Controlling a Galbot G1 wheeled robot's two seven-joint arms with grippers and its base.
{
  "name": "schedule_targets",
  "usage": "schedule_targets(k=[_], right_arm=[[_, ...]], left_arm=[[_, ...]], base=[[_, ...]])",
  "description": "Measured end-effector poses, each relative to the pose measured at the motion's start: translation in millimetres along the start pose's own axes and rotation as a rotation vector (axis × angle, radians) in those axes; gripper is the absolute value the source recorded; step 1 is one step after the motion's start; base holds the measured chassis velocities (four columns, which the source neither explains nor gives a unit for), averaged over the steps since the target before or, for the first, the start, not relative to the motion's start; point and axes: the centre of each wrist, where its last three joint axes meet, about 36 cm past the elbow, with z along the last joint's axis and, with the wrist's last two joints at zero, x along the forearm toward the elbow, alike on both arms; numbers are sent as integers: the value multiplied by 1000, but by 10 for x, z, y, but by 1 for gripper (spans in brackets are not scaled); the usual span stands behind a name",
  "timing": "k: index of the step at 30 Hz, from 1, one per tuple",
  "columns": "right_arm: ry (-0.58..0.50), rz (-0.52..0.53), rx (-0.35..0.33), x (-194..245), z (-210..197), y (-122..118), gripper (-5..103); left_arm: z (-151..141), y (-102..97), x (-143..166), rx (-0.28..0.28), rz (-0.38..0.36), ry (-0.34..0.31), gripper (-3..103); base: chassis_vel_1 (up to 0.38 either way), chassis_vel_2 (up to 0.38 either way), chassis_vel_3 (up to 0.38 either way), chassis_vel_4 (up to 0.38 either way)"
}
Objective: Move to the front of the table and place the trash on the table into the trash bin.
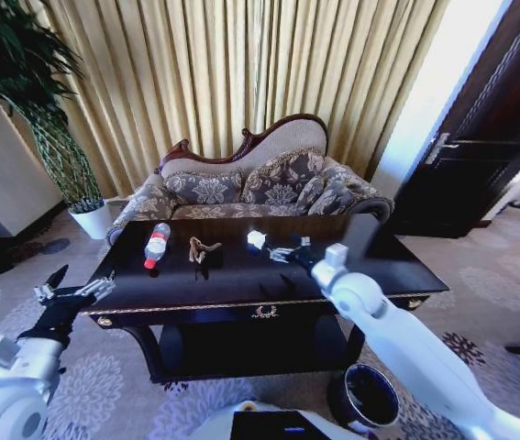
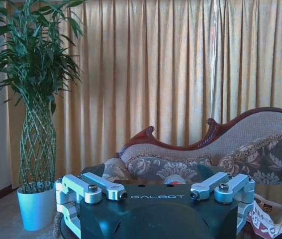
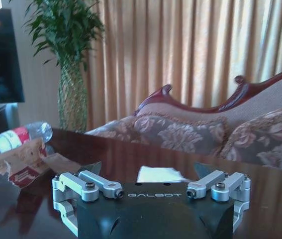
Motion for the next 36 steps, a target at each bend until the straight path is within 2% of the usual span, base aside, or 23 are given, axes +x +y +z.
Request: schedule_targets(k=[9,19,24,30,36], right_arm=[[28,0,22,-484,-11,-52,100],[48,-6,32,-767,-115,-115,100],[60,-24,40,-824,-128,23,100],[73,-32,36,-893,-98,203,100],[85,-16,29,-1059,-8,239,100]], left_arm=[[15,-15,1,11,1,2,100],[34,-16,21,30,-18,-5,100],[54,-40,19,49,-20,-5,100],[43,-24,23,45,-27,-6,100],[53,-23,34,49,-32,-2,100]], base=[[0,0,0,0],[0,0,0,0],[0,0,0,0],[0,0,0,0],[0,0,0,0]])
